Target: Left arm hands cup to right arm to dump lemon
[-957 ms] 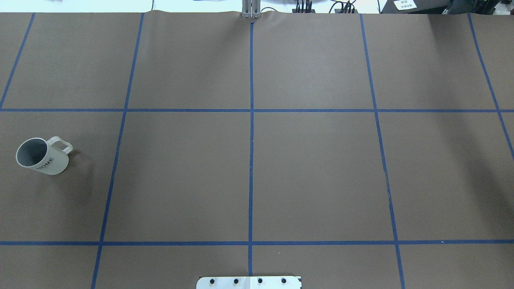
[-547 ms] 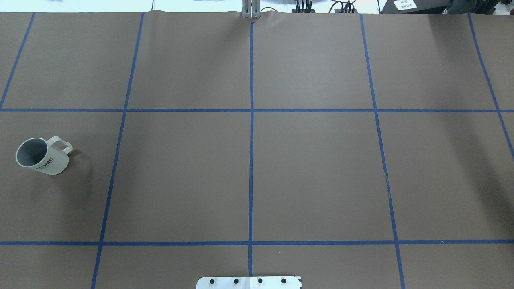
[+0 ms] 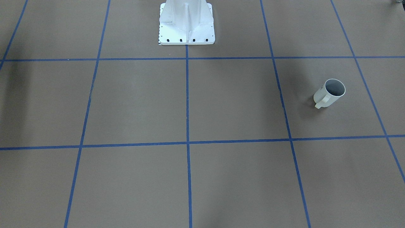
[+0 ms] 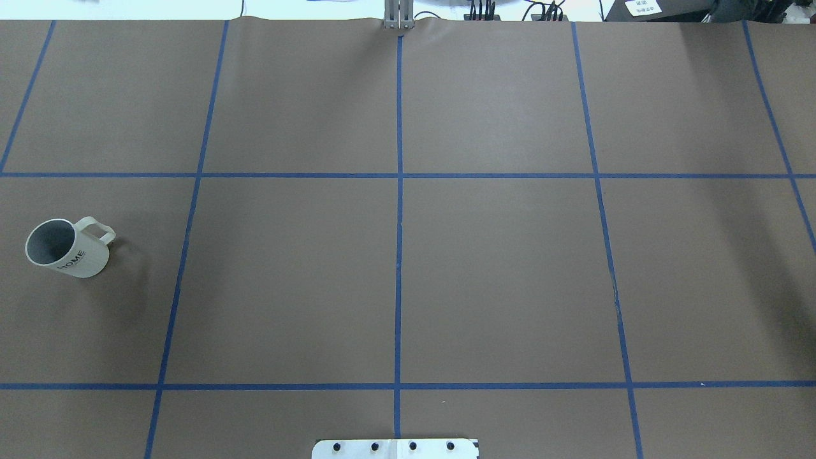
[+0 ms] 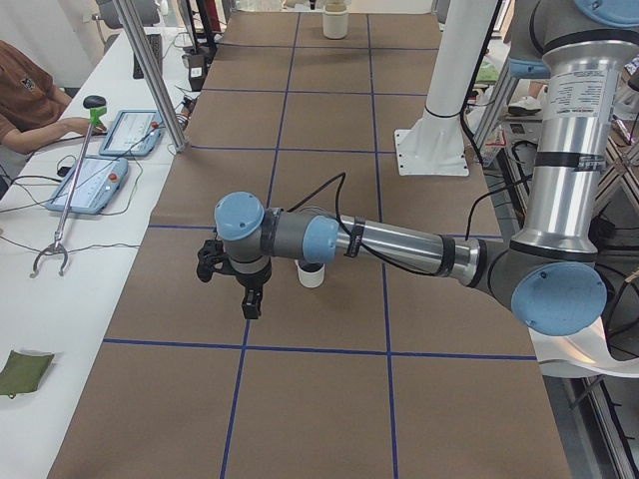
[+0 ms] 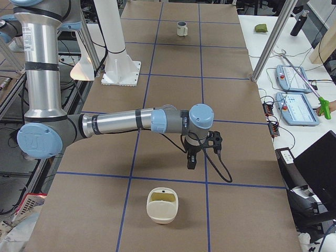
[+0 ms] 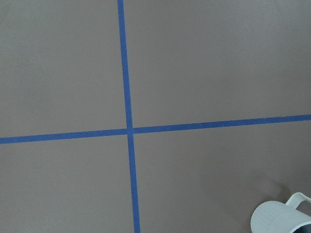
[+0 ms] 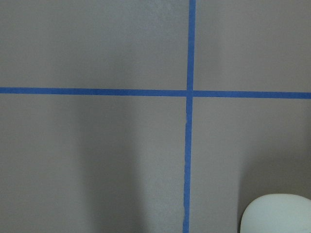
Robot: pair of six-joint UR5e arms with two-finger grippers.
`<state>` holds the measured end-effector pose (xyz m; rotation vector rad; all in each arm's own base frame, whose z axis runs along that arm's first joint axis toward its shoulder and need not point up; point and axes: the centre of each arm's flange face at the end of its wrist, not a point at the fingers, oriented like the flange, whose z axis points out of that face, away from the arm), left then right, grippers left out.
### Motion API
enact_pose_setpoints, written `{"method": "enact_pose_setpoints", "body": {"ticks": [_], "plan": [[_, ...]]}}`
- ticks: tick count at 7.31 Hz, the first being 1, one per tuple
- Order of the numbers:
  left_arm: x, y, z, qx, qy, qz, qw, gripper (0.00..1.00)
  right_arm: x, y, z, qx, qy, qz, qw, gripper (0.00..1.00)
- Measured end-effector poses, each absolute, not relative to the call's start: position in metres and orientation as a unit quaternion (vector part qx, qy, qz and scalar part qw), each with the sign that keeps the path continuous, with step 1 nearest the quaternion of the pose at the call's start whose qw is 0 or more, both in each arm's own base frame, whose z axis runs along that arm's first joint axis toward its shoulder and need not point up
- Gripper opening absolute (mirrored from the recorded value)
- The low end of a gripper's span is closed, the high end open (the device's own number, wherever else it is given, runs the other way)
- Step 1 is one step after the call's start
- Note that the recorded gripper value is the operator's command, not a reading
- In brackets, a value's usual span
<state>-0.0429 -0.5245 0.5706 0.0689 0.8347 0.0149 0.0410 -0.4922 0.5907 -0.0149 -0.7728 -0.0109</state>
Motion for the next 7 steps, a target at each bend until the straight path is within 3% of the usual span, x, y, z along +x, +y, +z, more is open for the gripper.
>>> {"method": "enact_pose_setpoints", "body": {"ticks": [7], "plan": [[-0.043,-0.531,0.562,0.043,0.406,0.012,0.913,1.0,0.039,-0.52,0.557,0.02,-0.38,-0.011,0.925,1.0]]}}
